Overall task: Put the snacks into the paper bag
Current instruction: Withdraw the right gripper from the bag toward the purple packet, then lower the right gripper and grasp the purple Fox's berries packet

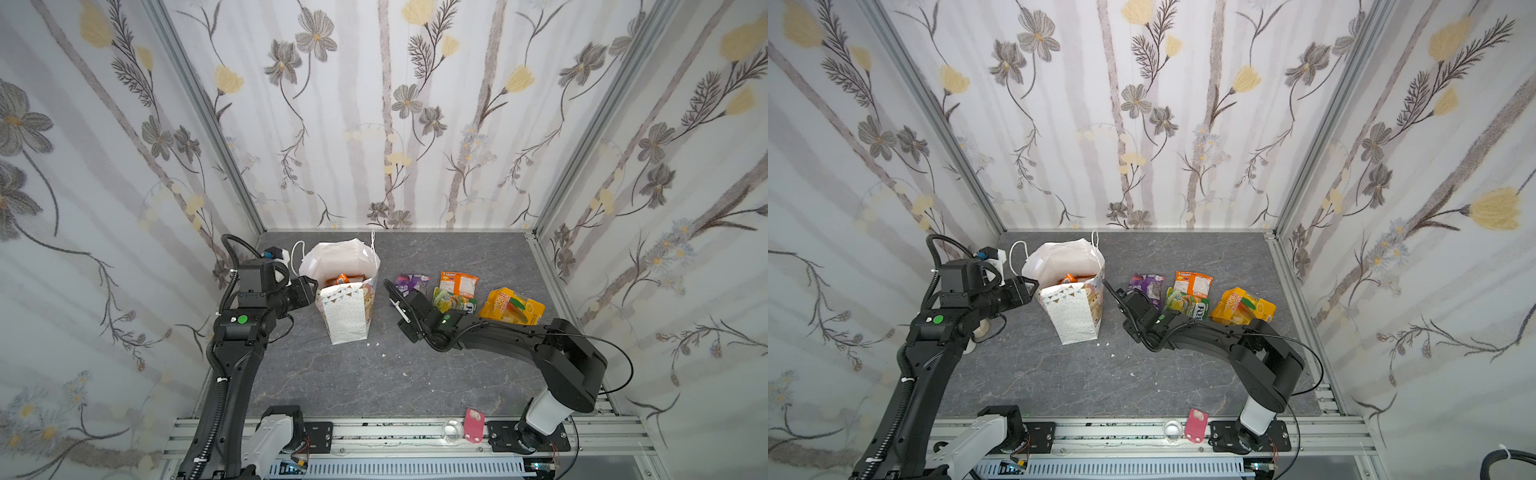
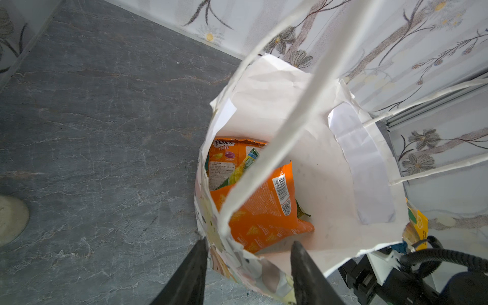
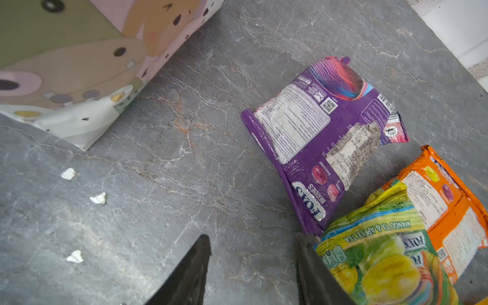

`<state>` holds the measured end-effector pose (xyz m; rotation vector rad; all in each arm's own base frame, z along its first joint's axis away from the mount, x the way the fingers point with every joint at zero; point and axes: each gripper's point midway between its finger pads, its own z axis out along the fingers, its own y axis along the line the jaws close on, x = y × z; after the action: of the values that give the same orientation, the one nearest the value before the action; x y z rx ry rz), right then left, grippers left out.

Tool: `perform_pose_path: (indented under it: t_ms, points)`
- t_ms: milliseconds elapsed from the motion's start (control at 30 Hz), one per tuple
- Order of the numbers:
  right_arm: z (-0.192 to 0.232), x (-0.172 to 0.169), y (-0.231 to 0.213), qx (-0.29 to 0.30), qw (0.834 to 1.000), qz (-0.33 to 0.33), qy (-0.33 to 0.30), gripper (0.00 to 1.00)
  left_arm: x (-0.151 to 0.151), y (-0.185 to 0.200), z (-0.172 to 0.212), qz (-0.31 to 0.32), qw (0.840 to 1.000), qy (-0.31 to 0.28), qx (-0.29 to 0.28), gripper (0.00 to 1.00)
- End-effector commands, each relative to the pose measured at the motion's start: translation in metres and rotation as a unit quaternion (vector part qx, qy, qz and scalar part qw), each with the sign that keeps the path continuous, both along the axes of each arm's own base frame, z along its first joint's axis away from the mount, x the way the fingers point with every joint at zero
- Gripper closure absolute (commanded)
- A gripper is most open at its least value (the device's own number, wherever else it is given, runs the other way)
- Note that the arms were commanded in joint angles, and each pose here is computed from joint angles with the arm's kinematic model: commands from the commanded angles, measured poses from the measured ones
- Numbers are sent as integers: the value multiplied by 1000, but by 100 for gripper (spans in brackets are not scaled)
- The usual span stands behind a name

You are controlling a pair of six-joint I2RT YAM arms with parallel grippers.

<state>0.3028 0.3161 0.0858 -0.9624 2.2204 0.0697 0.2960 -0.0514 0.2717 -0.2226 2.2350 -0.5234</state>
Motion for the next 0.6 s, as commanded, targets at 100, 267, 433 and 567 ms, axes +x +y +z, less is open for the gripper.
perform_pose_path:
  t_ms: [100, 267, 433, 567]
  points:
    - [-2, 13, 12, 30, 1000, 8, 2, 48, 0, 1, 2, 5, 1000, -4, -3, 50]
    - [-6, 22, 13, 40, 999, 2, 7, 48, -1, 0, 1, 5, 1000, -5, -7, 50]
    - [-8, 30, 13, 51, 999, -6, 5, 48, -2, 0, 1, 4, 1000, -5, -6, 50]
    - [-10, 36, 14, 50, 999, -11, 3, 48, -2, 0, 1, 5, 1000, -6, -7, 50]
